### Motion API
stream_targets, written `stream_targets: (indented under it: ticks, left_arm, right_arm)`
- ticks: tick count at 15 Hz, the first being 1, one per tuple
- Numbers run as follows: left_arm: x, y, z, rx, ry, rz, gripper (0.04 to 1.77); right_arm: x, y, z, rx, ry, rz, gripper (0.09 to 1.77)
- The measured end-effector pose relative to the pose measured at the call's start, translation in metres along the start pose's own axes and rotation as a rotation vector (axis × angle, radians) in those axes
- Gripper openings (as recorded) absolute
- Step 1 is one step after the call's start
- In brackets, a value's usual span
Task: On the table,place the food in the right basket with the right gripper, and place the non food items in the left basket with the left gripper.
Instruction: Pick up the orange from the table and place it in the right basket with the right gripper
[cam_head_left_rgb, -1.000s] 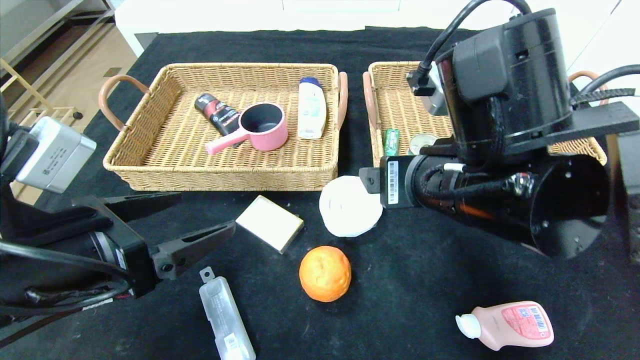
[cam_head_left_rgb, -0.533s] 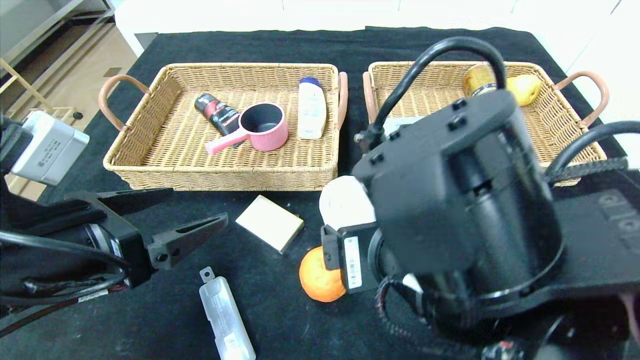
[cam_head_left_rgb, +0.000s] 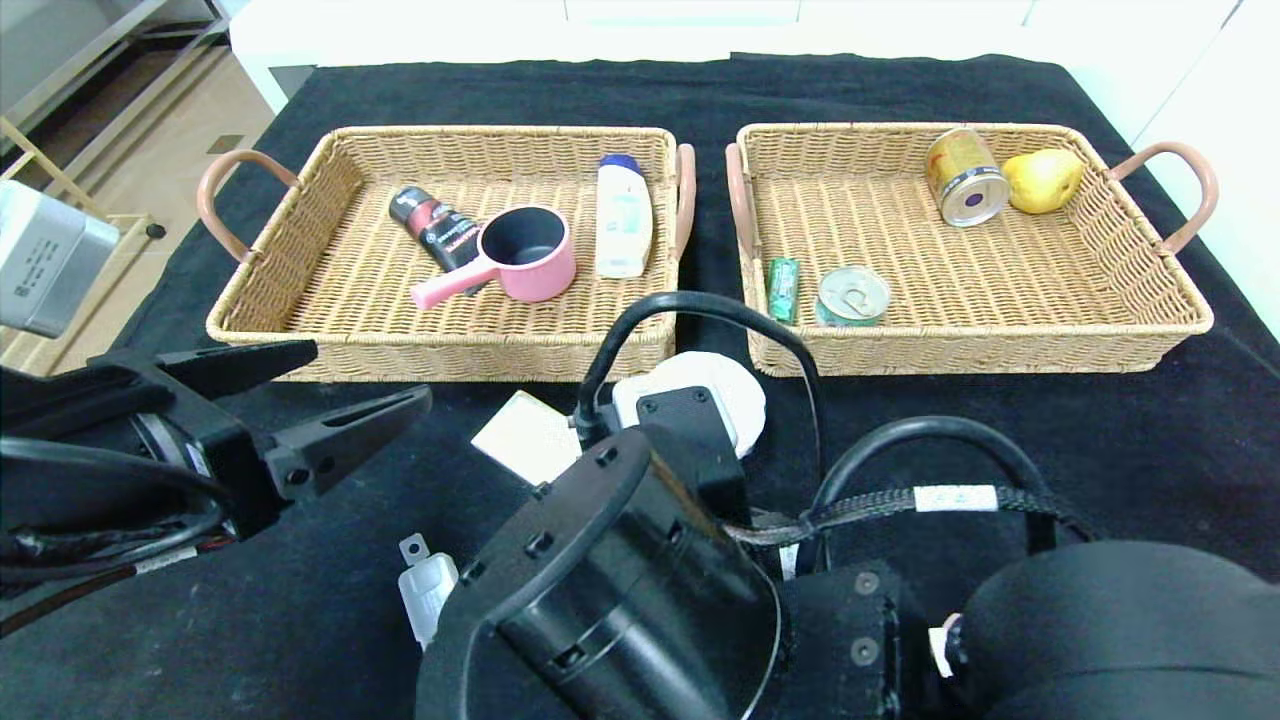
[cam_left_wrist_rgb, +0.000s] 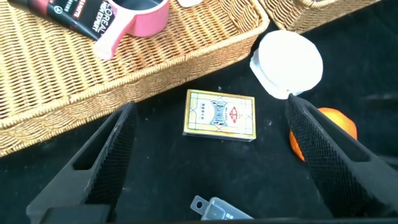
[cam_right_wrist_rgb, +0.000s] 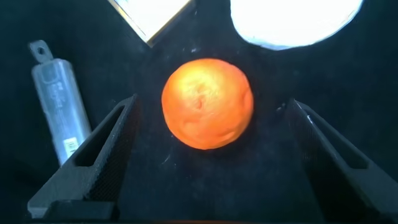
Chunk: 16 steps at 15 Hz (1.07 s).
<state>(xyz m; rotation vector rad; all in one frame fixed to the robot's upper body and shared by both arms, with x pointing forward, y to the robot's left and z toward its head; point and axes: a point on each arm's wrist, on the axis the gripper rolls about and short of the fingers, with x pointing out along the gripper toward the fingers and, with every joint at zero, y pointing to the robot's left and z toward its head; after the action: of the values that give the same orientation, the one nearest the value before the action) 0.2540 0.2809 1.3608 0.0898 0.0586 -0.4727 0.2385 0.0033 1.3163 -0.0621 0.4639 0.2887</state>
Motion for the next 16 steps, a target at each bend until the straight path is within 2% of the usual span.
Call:
stream_targets:
  ticks: [5, 16]
  left_arm:
    - [0.000, 0.001, -0.001, 0.000, 0.002, 0.007, 1.72]
    - [0.000, 0.003, -0.002, 0.001, 0.007, 0.011, 1.72]
  right_arm:
    - [0.024, 0.000, -0.001, 0.014, 0.005, -0.055, 1.70]
    - [0.041, 0.008, -0.011, -0.001, 0.023, -0.073, 1.70]
